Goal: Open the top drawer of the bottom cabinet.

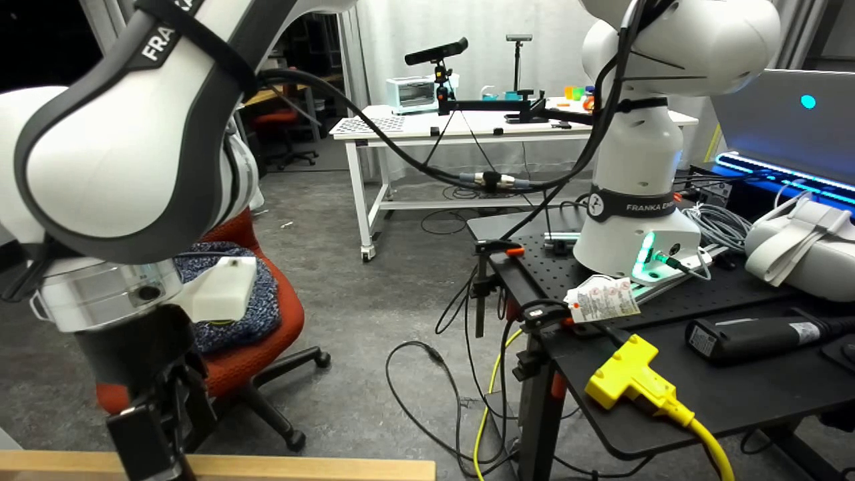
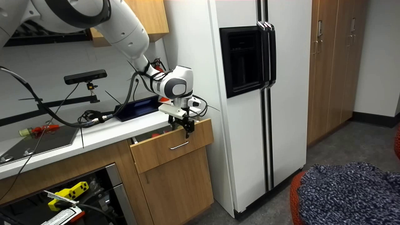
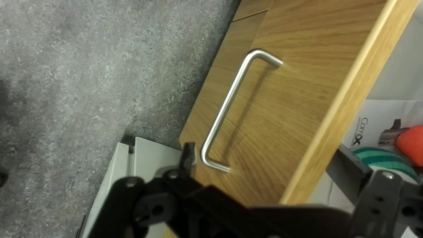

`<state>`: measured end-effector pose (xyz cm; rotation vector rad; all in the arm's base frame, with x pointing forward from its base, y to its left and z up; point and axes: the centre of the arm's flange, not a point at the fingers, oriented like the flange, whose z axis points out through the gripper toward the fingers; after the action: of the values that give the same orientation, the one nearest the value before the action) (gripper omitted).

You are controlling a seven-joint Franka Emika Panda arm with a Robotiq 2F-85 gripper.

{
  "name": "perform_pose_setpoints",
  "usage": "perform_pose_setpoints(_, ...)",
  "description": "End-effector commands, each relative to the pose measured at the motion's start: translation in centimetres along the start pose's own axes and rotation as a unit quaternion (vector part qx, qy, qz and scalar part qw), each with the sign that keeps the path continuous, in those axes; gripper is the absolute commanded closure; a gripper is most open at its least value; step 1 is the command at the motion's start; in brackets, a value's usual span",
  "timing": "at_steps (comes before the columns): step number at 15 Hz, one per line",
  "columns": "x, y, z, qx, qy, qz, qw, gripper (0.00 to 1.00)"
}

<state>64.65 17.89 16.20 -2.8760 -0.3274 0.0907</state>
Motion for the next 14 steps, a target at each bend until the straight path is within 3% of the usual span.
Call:
perform_pose_setpoints(1, 0.0, 1.3, -0.7, -0.032, -0.007, 0.011, 0.9994, 0.0)
perform_pose_setpoints(10, -3.2, 5.8, -2.4, -0.089, -0.01, 0.055, 0.9945, 0.0)
perform_pose_setpoints(14, -4.6, 6.7, -2.7, -0.091, -0.036, 0.059, 0.9934, 0.0)
